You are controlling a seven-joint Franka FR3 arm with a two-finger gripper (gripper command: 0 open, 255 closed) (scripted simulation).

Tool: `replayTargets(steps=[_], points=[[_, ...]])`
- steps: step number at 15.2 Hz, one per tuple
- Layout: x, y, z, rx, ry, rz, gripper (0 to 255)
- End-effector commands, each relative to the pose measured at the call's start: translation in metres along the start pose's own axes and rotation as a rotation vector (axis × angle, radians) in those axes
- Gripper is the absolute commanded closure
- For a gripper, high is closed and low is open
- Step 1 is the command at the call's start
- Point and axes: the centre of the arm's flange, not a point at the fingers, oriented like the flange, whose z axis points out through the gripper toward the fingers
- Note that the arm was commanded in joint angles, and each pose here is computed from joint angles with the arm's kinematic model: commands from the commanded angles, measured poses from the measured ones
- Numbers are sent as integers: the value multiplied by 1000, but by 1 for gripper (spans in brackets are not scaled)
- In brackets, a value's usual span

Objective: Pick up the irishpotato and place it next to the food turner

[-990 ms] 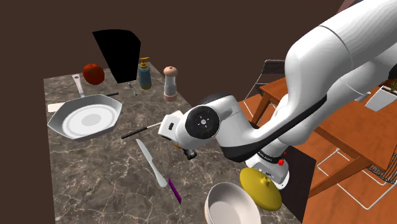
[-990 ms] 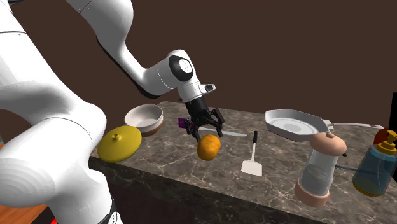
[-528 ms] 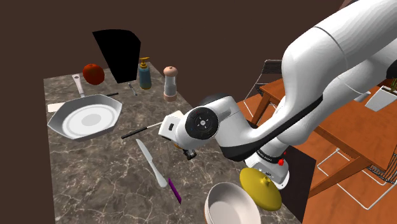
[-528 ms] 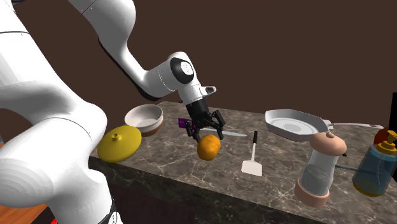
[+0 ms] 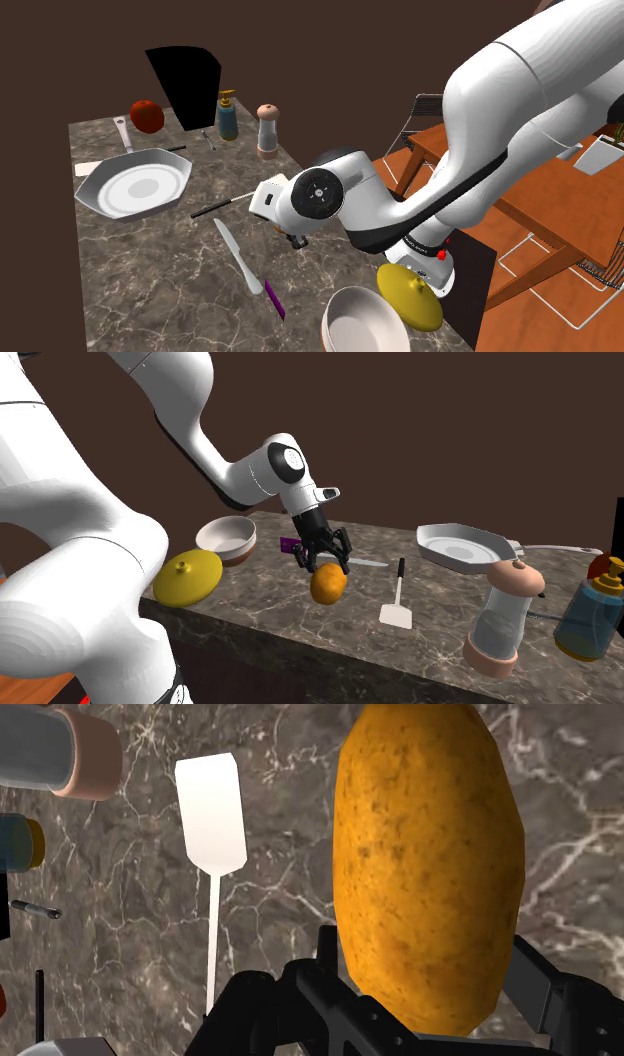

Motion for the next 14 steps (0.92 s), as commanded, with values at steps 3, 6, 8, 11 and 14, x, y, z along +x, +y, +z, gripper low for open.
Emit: replayTargets(steps=[3, 6, 8, 11, 14], points=[[0, 0, 0, 1, -2, 0, 255], [-3, 7, -13, 1, -2, 0, 255], [-4, 12, -22, 1, -2, 0, 255], [-7, 20, -36, 1, -2, 0, 255], [-9, 27, -50, 1, -2, 0, 255]])
